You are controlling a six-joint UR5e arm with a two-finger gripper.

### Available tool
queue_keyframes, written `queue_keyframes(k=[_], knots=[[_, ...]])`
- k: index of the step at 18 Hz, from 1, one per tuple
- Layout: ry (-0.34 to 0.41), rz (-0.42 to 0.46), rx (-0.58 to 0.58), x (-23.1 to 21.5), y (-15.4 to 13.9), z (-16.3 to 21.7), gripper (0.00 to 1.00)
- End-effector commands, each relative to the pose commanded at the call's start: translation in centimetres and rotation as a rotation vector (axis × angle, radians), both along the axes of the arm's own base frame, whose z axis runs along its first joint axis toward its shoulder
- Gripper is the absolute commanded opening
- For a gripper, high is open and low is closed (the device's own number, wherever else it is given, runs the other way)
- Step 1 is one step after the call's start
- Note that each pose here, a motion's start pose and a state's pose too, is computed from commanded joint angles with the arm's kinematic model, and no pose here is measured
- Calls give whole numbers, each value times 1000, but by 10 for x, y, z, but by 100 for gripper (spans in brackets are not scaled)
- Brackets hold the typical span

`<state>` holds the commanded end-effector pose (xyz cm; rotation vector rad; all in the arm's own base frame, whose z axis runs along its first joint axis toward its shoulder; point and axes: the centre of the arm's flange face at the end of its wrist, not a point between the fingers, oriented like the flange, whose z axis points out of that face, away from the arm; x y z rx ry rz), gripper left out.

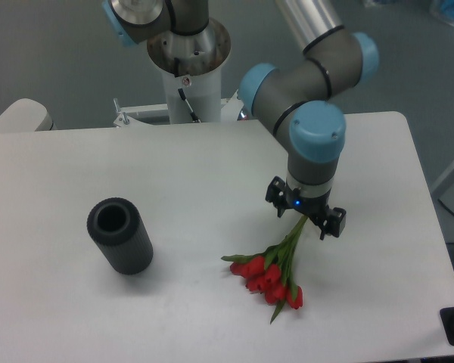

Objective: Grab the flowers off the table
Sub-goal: 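Lower the open gripper around the tulip stems and close it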

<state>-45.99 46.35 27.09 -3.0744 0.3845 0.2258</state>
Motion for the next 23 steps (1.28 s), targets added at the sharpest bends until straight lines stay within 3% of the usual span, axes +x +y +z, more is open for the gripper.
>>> queue_keyframes(k=[23], knots=[[-61, 31, -31, 22, -13, -72, 100]])
